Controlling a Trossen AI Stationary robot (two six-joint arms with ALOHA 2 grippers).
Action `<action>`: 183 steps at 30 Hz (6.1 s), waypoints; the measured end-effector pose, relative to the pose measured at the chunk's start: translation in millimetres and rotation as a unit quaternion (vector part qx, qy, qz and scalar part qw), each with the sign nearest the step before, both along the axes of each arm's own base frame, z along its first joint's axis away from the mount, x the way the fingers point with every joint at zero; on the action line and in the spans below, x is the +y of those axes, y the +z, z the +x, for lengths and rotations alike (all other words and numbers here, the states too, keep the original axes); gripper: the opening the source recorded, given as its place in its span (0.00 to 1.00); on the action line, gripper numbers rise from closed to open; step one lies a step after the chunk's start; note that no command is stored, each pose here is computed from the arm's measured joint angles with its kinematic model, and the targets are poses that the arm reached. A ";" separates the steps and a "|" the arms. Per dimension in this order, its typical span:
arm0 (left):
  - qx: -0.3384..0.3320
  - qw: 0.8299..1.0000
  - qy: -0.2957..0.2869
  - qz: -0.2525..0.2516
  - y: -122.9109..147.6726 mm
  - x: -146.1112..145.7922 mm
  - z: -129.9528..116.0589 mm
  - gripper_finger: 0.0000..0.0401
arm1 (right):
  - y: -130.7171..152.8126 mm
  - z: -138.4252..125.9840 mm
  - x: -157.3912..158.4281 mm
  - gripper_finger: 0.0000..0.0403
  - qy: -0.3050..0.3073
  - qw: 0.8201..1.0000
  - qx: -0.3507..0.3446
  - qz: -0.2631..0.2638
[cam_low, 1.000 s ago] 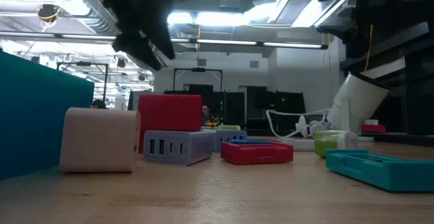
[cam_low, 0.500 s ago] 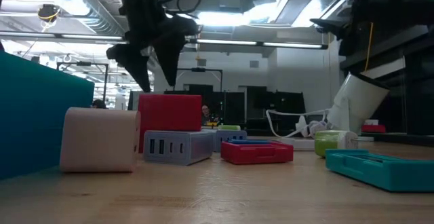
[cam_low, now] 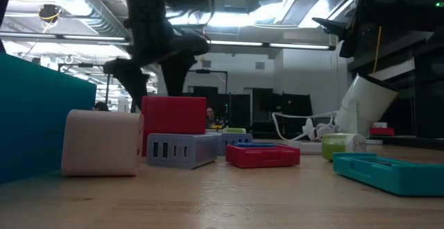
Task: Pick & Place Office items
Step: Put the left purple charger adapter into the blue bin, then put the red charger adapter into the blue bin
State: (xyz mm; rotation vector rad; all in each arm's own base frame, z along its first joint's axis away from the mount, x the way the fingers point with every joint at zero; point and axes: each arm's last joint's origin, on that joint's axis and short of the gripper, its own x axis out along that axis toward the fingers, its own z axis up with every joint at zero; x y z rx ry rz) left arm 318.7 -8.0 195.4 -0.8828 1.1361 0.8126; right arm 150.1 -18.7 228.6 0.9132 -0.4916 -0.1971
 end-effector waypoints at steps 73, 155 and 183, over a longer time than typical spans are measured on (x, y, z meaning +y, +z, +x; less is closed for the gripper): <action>-0.061 0.895 -0.378 -0.229 26.8 -163.9 -107.1 0.29 | -0.6 -2.8 -18.5 0.70 -0.032 0.999 -0.003 0.010; -0.019 0.692 -0.721 0.035 -12.8 -33.3 11.4 0.76 | 0.2 -3.4 -19.1 0.70 -0.033 0.998 -0.023 0.042; 0.016 0.705 -0.708 0.038 -52.4 -49.9 25.7 0.73 | -0.7 -3.2 -19.2 0.70 -0.036 0.999 -0.014 0.034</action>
